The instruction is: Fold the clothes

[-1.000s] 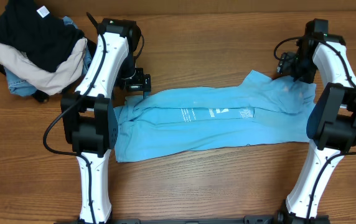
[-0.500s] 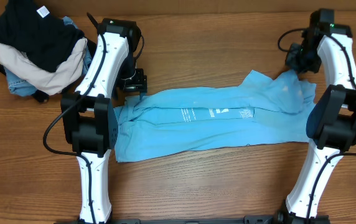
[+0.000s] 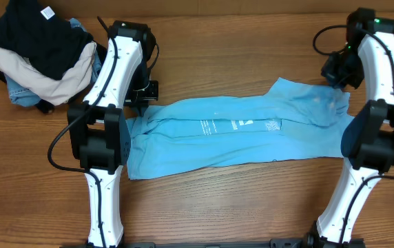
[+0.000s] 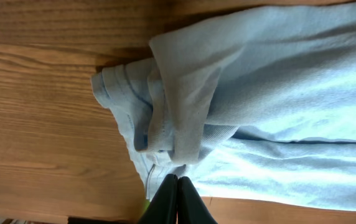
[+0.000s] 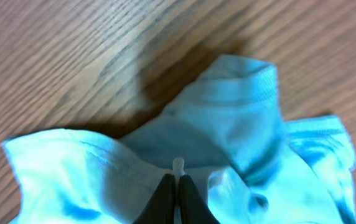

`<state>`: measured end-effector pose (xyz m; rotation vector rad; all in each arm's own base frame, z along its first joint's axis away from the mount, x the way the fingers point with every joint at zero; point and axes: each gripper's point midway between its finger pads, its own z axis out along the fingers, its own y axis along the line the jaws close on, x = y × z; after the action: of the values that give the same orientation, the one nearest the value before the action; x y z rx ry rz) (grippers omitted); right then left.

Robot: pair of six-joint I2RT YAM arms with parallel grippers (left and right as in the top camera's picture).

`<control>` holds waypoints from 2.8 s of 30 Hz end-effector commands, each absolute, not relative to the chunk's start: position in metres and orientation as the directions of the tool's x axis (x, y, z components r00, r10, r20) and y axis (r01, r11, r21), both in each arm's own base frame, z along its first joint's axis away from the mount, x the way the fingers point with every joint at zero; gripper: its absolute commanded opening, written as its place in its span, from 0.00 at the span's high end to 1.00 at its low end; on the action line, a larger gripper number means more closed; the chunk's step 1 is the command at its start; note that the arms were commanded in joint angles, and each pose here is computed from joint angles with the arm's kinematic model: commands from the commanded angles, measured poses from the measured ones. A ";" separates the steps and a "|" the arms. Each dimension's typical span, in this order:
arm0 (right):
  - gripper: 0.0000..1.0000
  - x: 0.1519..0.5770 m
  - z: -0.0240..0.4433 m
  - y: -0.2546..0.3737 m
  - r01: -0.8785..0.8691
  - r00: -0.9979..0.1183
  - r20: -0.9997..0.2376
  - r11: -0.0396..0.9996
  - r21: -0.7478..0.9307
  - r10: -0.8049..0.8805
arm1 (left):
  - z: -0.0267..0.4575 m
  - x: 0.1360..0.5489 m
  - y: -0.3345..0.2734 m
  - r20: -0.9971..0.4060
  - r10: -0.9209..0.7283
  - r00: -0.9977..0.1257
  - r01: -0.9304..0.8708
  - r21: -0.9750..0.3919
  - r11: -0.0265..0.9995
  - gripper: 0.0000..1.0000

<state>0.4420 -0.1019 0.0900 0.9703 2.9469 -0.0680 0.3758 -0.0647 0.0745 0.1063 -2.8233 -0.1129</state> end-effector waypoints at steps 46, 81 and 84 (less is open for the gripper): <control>0.96 0.365 0.201 -0.119 0.682 -0.730 -0.116 0.727 -0.071 0.673 | 0.053 0.350 -0.013 0.443 -0.200 -0.874 -0.198 0.052 0.979 0.96; 0.01 0.385 0.202 -0.106 0.666 -0.734 -0.112 0.742 0.076 0.670 | 0.143 0.321 -0.048 0.233 -0.184 -0.955 -0.191 -0.006 0.982 0.29; 0.32 0.387 0.202 -0.098 0.652 -0.746 -0.108 0.754 0.083 0.657 | 0.136 0.327 -0.072 0.201 -0.159 -0.967 -0.167 -0.022 0.986 0.85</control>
<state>0.3855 -0.1077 0.1926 1.0908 2.8350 0.0339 0.3278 -0.0355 0.1393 0.2754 -2.9172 -0.0364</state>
